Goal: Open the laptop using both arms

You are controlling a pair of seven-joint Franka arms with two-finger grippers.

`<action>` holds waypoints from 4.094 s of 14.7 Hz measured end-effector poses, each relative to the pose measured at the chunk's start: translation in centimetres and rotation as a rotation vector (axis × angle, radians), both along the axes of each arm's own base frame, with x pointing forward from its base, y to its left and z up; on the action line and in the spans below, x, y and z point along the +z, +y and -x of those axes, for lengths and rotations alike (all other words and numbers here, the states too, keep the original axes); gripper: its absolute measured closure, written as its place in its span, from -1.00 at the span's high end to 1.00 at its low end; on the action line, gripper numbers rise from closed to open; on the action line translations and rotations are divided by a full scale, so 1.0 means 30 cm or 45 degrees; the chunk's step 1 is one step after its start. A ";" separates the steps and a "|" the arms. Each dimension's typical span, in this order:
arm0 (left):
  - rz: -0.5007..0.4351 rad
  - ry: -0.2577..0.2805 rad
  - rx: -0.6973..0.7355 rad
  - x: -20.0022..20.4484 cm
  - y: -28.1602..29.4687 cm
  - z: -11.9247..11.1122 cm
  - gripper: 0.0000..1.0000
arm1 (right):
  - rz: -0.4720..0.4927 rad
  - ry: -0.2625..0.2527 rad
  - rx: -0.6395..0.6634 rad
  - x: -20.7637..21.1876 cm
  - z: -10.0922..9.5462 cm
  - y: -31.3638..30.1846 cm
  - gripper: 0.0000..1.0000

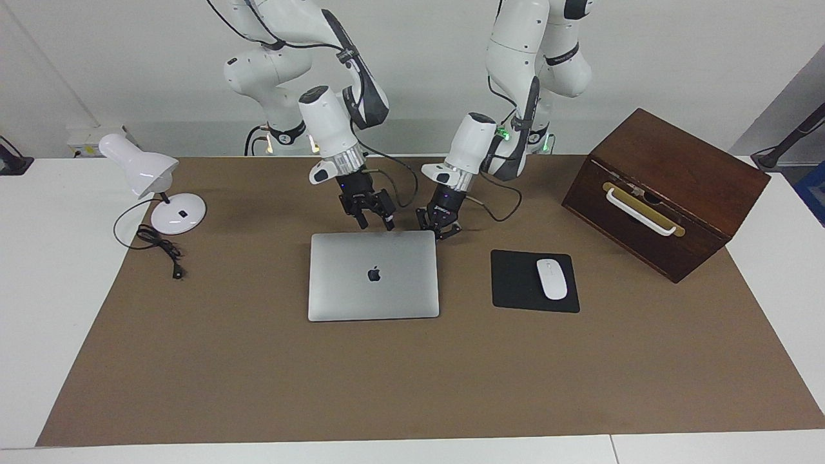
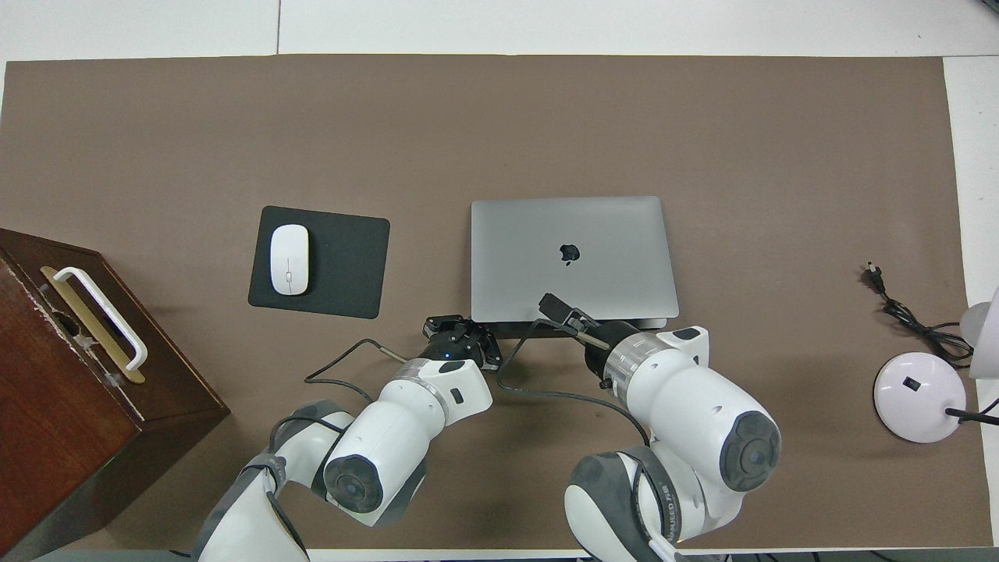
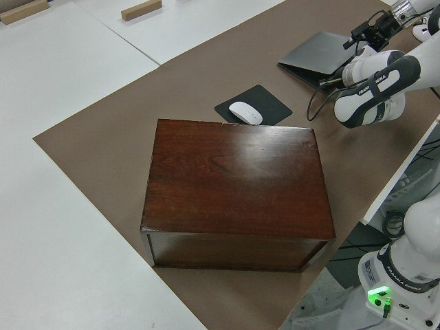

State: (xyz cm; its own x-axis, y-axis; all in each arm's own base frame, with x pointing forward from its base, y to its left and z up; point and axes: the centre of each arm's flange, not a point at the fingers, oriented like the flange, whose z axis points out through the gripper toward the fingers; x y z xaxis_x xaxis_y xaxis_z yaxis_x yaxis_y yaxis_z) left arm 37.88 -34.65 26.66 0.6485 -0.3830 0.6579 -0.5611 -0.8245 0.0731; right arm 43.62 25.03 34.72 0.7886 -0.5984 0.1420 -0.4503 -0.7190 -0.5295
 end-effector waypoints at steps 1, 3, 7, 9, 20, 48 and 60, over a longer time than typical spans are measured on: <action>0.000 0.000 0.000 0.000 0.000 0.000 -0.98 | -0.004 0.009 -0.002 0.005 -0.014 -0.001 1.00; 0.000 -0.001 0.000 0.000 0.000 0.000 -0.98 | -0.009 0.030 0.002 0.012 -0.026 0.000 1.00; 0.000 -0.001 0.000 0.000 0.000 0.000 -0.98 | -0.011 0.009 0.001 0.030 -0.069 -0.006 1.00; 0.000 -0.001 0.000 0.000 0.000 0.000 -0.98 | -0.009 0.010 0.007 0.028 -0.076 -0.001 1.00; 0.000 -0.001 0.000 0.000 0.000 0.000 -0.98 | 0.002 0.129 0.065 -0.039 0.073 0.084 1.00; 0.001 -0.002 0.000 -0.001 0.000 0.000 -0.98 | 0.048 0.090 0.162 0.165 -0.352 -0.025 1.00; 0.001 -0.003 0.000 -0.002 0.000 0.000 -0.98 | 0.183 0.055 0.264 0.264 -0.498 -0.054 1.00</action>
State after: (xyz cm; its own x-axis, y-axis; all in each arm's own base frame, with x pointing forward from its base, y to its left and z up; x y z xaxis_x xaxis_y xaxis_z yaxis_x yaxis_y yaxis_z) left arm 37.89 -34.65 26.61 0.6470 -0.3825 0.6596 -0.5614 -0.8244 0.0725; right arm 58.57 23.41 42.62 0.8995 -0.3991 0.1777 -0.3050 -0.8649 -0.3987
